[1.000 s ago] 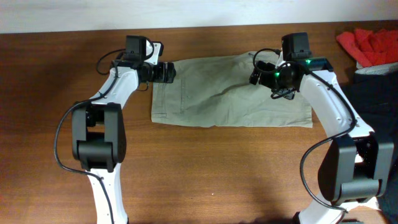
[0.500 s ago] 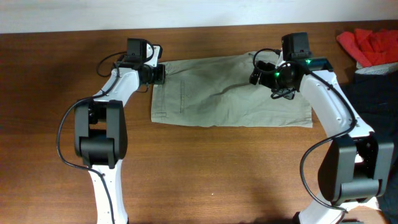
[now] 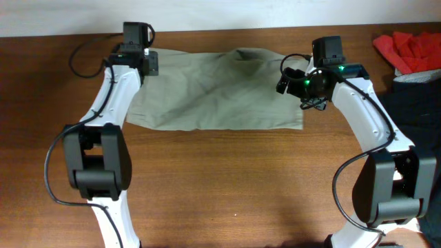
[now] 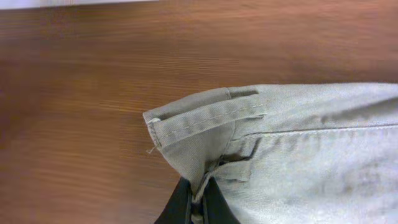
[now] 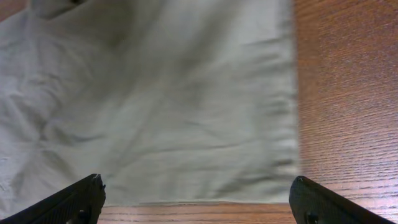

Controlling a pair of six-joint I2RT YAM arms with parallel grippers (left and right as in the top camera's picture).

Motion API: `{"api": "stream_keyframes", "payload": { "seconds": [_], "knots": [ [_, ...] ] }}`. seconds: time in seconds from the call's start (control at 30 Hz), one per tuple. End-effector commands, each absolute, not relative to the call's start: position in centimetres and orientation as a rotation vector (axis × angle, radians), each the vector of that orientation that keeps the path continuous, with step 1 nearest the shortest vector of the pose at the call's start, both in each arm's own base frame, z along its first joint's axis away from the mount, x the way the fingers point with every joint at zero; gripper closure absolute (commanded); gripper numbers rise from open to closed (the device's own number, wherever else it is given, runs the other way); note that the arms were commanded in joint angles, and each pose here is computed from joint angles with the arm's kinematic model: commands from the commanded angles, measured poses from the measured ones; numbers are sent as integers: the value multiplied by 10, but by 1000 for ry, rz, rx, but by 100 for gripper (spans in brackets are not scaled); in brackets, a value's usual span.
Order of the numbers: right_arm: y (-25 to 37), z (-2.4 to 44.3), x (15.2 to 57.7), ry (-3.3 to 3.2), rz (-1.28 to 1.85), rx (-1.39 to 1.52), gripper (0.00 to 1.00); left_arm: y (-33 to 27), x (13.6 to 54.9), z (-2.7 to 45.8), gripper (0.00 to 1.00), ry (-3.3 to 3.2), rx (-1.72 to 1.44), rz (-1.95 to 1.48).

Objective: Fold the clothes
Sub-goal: 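Pull the trousers' corners apart with both grippers to flatten them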

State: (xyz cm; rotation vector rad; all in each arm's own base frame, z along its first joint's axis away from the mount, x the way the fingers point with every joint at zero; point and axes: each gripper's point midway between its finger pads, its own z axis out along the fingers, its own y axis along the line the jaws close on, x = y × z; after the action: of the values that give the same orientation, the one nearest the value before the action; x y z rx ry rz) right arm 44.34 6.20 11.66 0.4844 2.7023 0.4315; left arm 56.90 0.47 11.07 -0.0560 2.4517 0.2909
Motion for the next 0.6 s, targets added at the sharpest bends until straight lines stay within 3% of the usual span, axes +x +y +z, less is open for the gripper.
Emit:
{"api": "stream_keyframes", "payload": {
  "seconds": [0.0,0.4,0.57],
  "knots": [
    [64,114,443,2708,422,470,1,46,567,133,1,2407,-174,410],
    [74,118,445,2700,506,448,1,37,552,117,1,2507,-135,349],
    [66,79,386,2933,412,536,8,32,543,109,1,2559,-116,318]
  ]
}}
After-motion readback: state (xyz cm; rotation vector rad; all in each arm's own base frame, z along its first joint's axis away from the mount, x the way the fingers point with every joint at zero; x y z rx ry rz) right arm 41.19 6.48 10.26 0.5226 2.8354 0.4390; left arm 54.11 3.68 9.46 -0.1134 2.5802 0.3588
